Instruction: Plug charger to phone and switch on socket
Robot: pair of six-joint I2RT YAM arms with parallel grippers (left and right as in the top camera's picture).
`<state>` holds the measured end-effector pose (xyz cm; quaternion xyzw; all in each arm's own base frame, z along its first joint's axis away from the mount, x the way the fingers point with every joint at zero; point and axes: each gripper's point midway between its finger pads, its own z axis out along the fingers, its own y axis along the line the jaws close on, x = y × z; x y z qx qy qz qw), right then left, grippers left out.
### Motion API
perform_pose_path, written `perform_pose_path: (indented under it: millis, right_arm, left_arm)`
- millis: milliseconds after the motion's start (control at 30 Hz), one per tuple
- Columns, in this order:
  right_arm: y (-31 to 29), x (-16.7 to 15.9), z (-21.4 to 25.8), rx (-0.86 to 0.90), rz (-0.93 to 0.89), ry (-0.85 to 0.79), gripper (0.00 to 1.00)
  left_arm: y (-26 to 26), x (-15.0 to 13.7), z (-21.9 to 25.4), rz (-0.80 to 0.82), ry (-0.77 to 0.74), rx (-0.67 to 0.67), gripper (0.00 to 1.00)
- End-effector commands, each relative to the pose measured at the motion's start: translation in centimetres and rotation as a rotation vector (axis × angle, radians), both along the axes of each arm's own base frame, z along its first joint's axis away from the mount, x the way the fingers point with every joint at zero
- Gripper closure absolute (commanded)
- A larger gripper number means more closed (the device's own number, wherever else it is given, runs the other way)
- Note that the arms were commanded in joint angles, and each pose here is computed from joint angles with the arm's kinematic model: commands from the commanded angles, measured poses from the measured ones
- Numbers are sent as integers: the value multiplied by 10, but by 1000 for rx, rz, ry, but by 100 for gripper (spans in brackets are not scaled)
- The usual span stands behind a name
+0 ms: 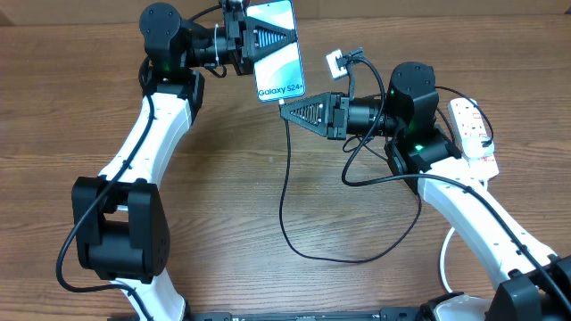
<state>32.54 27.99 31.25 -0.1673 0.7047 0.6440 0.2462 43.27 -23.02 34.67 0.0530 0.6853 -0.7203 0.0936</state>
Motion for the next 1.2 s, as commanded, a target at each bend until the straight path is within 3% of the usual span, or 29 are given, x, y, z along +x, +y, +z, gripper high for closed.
perform_pose_path:
  millis: [0, 1167]
  right_arm:
    - [0, 3, 0, 2, -15, 32, 96]
    - [-1, 6, 3, 9, -27, 20, 96]
  left_arm:
    - [-1, -4, 13, -1, -43, -6, 96]
    - [-2, -7, 12, -18, -48, -1, 96]
